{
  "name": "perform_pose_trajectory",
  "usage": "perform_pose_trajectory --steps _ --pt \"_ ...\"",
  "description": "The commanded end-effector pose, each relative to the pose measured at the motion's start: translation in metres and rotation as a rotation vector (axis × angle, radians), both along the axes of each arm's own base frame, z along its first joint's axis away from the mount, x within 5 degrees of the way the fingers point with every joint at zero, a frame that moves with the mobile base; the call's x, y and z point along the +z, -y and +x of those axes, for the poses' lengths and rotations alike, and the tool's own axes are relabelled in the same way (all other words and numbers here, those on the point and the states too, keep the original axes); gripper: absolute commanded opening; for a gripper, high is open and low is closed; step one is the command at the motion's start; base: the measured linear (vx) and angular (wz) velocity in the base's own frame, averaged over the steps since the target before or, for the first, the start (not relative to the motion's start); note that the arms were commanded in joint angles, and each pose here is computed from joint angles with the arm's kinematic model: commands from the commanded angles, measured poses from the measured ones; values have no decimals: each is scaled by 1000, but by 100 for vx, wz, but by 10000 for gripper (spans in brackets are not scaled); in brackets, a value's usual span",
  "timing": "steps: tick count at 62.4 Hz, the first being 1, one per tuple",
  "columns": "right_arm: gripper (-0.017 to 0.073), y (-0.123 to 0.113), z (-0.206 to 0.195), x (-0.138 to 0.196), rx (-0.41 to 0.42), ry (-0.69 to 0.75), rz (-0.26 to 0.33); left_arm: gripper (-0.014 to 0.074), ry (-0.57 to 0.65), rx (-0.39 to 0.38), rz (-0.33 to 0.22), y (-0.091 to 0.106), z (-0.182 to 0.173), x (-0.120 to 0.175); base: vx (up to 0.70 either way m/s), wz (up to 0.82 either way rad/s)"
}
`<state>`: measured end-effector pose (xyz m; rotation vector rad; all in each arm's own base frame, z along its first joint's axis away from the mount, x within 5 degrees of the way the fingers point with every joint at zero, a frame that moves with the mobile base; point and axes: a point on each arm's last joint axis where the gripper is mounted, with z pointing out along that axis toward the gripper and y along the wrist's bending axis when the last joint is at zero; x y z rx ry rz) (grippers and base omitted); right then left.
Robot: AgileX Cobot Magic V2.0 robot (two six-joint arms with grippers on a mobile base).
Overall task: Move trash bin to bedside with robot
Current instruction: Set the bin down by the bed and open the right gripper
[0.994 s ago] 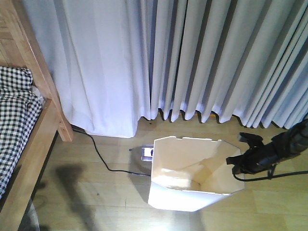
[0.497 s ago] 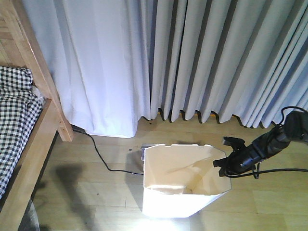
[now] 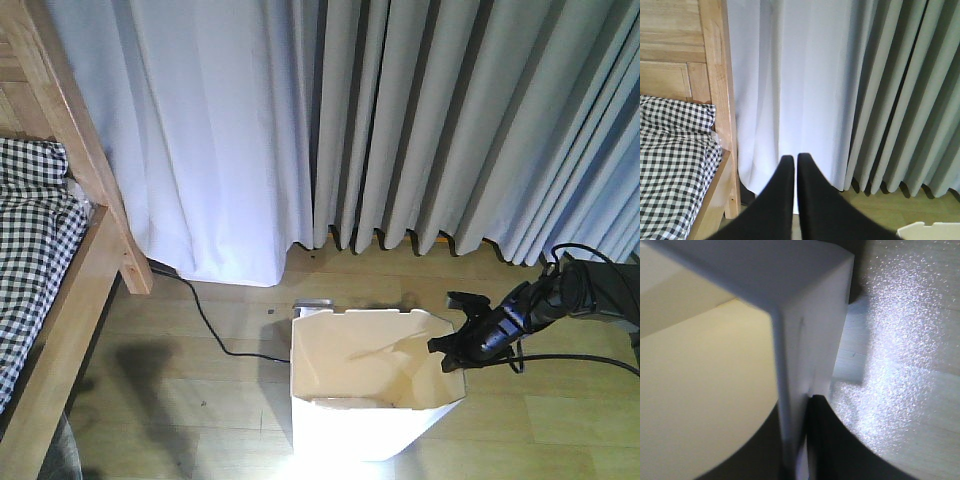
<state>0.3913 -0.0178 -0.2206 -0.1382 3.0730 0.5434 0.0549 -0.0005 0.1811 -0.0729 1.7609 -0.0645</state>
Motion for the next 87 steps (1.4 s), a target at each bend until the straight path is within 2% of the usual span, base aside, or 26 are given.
perform_pose_trajectory --steps 1,18,50,73,87 --pt "22 -2 32 39 -30 59 71 -6 65 3 -10 0 1 1 0 0" --pt "29 0 37 24 -78 55 52 -6 65 3 -10 0 1 1 0 0" --pt "65 0 38 19 -50 46 64 -6 65 3 -10 0 1 1 0 0" --pt "161 0 39 19 -34 56 53 -6 65 3 -10 0 1 1 0 0" --pt "277 2 45 22 -12 77 39 -6 65 3 -10 0 1 1 0 0"
